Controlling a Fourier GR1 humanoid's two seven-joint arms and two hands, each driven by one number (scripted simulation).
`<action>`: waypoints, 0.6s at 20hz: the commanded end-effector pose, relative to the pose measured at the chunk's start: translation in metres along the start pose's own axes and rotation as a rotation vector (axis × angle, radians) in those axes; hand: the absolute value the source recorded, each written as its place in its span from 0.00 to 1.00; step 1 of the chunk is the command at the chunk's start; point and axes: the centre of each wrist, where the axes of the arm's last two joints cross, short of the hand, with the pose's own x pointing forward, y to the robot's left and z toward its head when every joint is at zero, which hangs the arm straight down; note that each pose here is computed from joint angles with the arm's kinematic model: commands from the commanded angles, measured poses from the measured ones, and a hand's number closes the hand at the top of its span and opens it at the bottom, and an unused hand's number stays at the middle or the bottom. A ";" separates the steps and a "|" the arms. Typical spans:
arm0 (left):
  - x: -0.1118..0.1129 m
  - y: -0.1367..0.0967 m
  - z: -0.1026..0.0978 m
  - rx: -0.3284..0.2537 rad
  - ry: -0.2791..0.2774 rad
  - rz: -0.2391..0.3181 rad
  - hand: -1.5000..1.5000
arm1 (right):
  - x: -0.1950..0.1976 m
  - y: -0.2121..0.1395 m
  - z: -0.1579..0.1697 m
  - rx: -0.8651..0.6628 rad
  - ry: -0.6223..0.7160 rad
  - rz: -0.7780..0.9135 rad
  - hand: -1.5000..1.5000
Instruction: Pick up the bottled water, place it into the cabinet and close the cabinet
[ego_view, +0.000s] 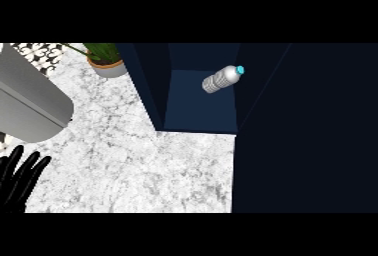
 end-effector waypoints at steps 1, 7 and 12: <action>0.007 0.010 0.003 0.004 0.010 0.000 0.00 | 0.053 0.034 -0.026 0.143 0.008 0.270 1.00; 0.009 0.021 0.016 0.016 0.045 0.002 0.00 | 0.046 0.032 -0.044 0.180 0.031 0.259 1.00; 0.016 0.032 0.016 0.017 0.040 -0.018 0.00 | 0.035 0.034 -0.062 0.168 0.020 0.194 1.00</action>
